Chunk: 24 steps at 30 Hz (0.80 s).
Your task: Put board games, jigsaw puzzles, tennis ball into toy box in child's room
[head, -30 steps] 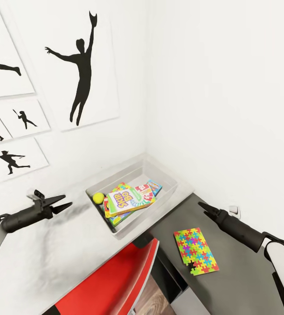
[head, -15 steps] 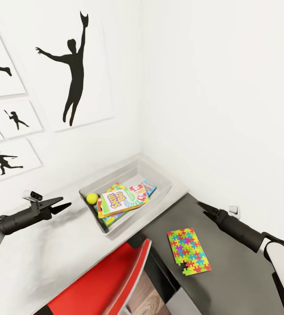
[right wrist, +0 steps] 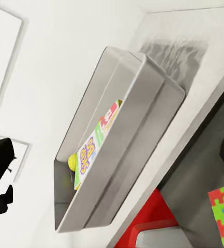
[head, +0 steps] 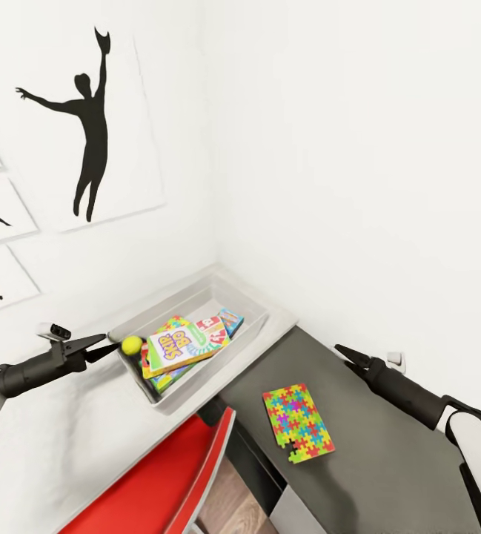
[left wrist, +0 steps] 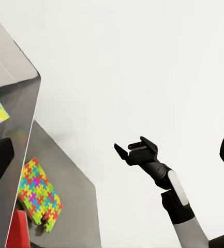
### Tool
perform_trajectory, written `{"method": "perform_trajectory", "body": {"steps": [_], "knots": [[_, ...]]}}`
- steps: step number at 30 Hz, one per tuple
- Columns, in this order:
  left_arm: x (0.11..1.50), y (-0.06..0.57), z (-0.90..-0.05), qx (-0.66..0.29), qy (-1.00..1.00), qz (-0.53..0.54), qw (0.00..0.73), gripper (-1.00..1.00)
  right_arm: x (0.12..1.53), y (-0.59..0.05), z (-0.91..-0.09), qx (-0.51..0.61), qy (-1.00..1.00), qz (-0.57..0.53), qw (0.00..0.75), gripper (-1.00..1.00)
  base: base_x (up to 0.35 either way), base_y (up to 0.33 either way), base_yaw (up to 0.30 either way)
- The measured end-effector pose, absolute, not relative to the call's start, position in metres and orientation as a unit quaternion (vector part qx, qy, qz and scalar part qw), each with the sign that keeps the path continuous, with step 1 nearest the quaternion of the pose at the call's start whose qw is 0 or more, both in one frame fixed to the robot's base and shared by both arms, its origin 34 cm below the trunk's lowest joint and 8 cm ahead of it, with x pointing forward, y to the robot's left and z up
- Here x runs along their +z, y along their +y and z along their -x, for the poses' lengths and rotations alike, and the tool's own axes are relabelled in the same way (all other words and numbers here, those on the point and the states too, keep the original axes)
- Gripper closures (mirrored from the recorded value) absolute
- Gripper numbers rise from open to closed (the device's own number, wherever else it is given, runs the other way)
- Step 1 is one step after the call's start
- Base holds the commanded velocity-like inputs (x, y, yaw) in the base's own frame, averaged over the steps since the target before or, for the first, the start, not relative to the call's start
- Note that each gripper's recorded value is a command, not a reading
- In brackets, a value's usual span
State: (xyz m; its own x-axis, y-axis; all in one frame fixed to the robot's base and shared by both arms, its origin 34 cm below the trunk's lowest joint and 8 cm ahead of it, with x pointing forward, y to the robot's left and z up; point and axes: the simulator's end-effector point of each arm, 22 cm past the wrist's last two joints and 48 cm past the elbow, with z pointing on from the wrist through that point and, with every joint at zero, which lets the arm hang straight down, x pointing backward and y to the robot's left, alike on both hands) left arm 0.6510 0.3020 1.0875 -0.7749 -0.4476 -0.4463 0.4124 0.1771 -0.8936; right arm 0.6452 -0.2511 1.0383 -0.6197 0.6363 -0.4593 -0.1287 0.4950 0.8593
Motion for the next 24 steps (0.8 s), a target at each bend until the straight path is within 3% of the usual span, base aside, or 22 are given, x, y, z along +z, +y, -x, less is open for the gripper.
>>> {"method": "perform_trajectory", "body": {"steps": [11,24], "knots": [[1.097,0.317,-0.649,-0.629,0.698,0.009,0.342,-1.00,1.045,-0.252,-0.645,0.475,0.762,-0.164,0.409,-1.00,0.000,0.000,-0.207],[1.102,0.334,-0.646,-0.623,0.708,0.020,0.333,-1.00,1.046,-0.251,-0.645,0.475,0.762,-0.164,0.410,-1.00,0.000,0.000,-0.029]]}}
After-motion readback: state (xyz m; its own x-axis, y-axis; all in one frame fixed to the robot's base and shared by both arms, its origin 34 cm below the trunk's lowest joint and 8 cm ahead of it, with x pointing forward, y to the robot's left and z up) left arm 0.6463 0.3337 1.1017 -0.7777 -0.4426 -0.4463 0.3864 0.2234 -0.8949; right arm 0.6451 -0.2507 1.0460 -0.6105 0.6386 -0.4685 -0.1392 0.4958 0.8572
